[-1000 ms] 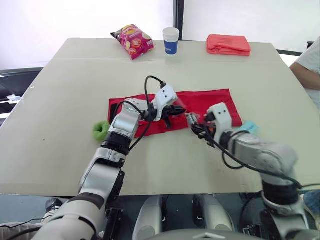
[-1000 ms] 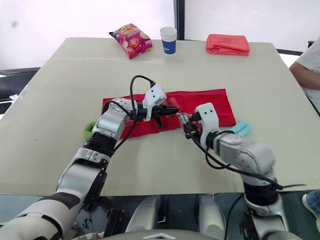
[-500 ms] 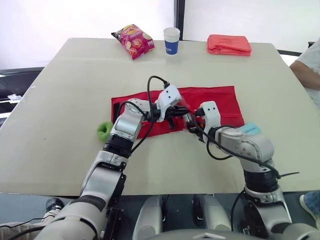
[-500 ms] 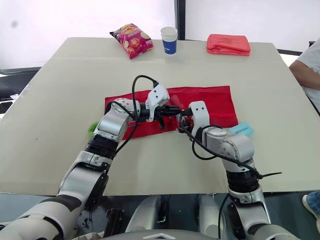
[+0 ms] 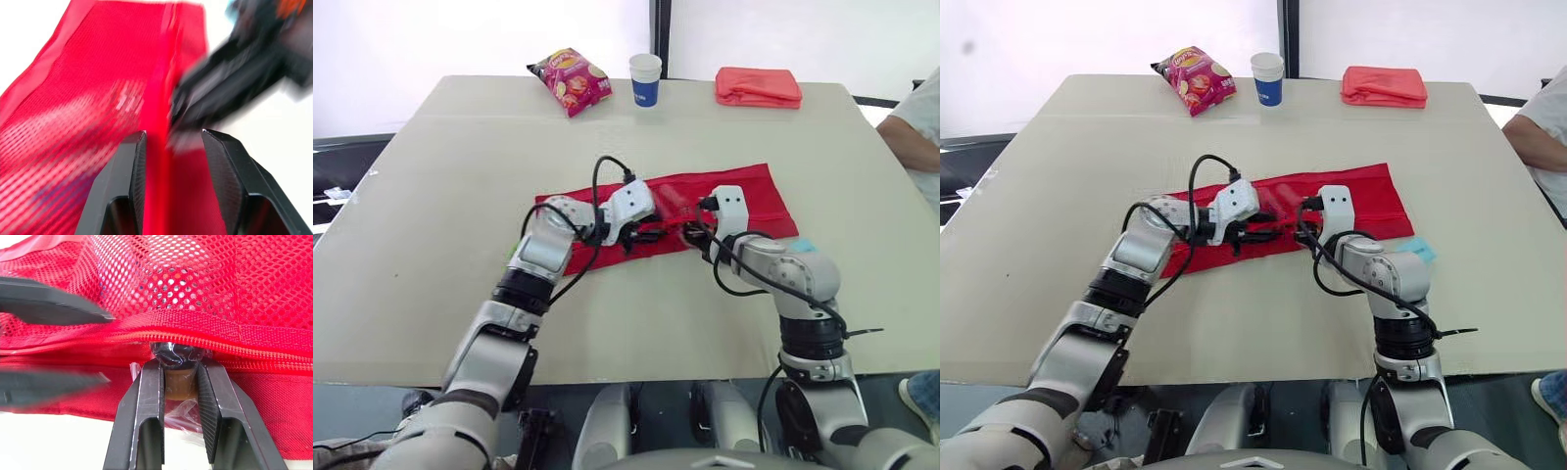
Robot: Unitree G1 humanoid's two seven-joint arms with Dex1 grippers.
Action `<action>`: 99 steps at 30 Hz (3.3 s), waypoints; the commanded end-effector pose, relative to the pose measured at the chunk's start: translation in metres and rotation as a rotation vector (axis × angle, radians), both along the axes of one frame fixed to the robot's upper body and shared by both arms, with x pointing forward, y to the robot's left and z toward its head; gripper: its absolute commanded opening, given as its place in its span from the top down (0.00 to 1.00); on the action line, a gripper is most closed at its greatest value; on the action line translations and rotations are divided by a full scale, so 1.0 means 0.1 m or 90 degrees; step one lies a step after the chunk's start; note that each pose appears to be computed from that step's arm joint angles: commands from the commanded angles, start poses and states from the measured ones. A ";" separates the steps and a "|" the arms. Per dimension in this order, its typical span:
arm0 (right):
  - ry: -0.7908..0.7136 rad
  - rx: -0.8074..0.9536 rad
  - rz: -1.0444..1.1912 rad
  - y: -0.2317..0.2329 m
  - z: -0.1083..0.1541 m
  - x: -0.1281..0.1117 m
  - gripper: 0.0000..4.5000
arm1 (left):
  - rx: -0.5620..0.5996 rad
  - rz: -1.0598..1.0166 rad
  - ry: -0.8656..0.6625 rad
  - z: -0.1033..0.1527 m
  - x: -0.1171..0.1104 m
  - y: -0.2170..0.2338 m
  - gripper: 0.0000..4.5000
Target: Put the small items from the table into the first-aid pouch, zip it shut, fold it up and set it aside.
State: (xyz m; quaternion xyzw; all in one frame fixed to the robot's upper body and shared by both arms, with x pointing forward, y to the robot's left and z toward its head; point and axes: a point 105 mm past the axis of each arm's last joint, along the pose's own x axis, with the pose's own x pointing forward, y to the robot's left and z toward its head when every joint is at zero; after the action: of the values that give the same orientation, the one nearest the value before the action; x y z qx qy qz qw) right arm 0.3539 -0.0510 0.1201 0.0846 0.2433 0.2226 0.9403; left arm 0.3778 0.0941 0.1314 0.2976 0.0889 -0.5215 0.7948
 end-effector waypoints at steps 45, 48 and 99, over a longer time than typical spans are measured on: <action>-0.165 -0.044 0.196 -0.16 0.41 -0.51 0.33 | -0.031 -0.081 0.032 -0.08 -0.12 -0.24 1.00; -0.175 -0.077 0.220 -0.28 0.39 -0.69 0.33 | -0.030 -0.082 0.030 -0.06 -0.10 -0.23 1.00; -0.276 -0.228 0.150 -0.37 -0.02 0.06 0.98 | -0.022 -0.122 0.045 -0.05 -0.19 -0.24 1.00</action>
State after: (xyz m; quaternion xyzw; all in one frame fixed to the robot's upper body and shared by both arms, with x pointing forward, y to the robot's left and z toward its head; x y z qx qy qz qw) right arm 0.3477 -0.0824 0.1009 -0.1600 0.1178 0.3234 0.9252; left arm 0.3620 0.0749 0.1197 0.2644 0.0972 -0.5977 0.7506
